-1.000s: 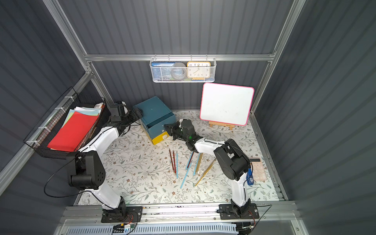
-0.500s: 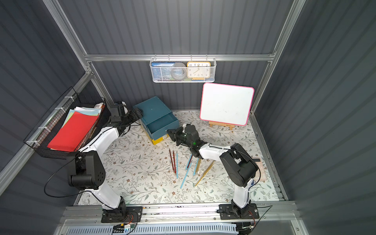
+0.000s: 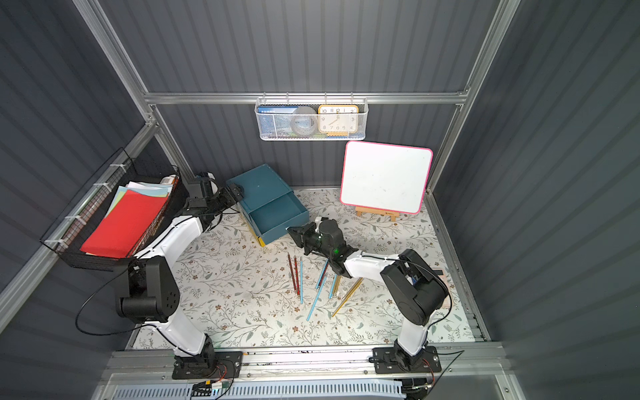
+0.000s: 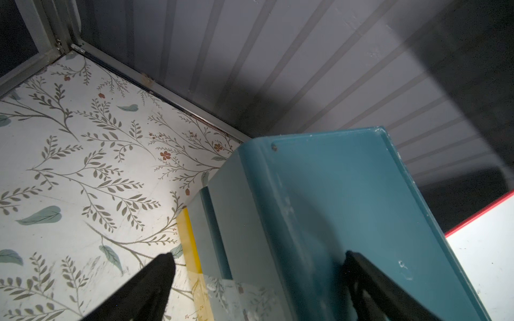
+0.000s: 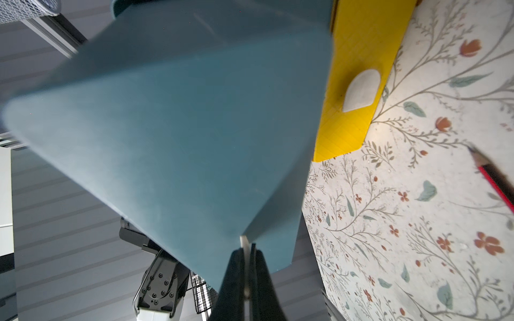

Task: Please place the pencils in the drawer according to their color
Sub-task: Open the drawer in the storage box.

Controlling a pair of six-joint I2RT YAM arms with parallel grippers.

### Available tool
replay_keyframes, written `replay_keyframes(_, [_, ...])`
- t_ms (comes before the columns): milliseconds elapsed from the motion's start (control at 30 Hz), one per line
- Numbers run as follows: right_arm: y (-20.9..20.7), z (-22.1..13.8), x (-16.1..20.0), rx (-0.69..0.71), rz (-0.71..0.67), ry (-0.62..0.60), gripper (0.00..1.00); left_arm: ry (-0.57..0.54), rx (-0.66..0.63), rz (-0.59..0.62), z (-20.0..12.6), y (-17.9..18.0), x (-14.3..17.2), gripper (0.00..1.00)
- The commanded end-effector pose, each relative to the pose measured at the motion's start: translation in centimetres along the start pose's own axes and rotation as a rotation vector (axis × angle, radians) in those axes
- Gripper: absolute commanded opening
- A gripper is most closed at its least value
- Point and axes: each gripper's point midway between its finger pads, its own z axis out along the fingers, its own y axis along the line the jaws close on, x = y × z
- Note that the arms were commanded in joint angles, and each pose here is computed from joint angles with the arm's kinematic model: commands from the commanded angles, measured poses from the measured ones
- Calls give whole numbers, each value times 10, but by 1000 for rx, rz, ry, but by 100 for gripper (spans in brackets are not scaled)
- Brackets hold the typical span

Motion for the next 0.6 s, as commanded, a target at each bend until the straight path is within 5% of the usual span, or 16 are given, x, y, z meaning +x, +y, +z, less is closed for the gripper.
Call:
replay_keyframes(0, [6, -8, 18, -13, -8, 51, 0, 41, -12, -12, 7, 7, 15, 100])
replay_keyframes(567, [7, -19, 14, -2, -24, 17, 0, 42, -8, -10, 8, 6, 14, 100])
